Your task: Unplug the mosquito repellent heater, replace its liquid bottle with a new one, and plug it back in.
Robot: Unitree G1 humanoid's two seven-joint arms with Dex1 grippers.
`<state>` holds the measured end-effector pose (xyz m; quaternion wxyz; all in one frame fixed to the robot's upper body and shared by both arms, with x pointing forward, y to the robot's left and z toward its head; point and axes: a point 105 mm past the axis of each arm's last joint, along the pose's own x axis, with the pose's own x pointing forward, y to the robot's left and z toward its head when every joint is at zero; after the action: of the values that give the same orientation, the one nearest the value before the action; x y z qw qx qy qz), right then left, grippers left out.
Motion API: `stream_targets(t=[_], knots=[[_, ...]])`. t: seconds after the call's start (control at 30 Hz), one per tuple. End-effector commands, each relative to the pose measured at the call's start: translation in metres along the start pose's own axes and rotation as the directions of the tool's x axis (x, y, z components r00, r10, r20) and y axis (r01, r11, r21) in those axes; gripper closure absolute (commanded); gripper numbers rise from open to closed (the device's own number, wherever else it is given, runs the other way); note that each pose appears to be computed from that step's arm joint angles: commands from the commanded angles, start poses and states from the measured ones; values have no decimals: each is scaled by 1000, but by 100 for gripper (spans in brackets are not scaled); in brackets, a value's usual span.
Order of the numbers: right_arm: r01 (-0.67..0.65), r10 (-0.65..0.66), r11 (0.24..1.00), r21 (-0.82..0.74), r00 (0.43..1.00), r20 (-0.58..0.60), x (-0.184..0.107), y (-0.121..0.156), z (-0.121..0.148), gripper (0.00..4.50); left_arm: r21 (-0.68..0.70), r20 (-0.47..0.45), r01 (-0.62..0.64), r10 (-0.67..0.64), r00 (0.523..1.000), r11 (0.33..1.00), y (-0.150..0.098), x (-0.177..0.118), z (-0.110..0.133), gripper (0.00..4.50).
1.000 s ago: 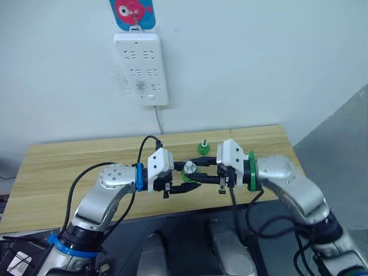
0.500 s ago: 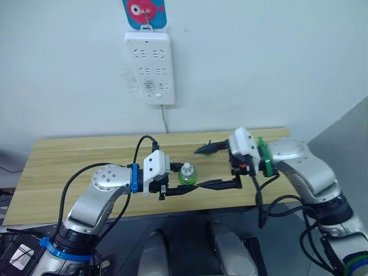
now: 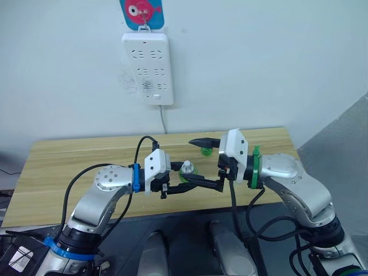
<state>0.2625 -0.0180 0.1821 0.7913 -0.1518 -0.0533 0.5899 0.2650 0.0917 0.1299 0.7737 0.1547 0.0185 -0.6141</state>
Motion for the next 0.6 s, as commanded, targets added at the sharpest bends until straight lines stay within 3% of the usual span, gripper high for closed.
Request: stream_targets(t=[0.03,0.27,0.4,0.6], knots=[[26,-26,999,-32,1000,6,-1,-3,-2,0,43,37,20,-22,999,999,-4,4,12,227],[65,-68,997,-38,996,-61,-27,-20,-13,0,54,19,8,-9,1000,999,-1,-1,9,227],[-29,29,1000,2,996,-79,-41,-3,-13,0,56,13,1,-2,1000,998,1,-2,7,227],[-66,67,997,32,998,-8,-19,19,-2,0,62,21,3,-4,1000,998,2,2,9,227]])
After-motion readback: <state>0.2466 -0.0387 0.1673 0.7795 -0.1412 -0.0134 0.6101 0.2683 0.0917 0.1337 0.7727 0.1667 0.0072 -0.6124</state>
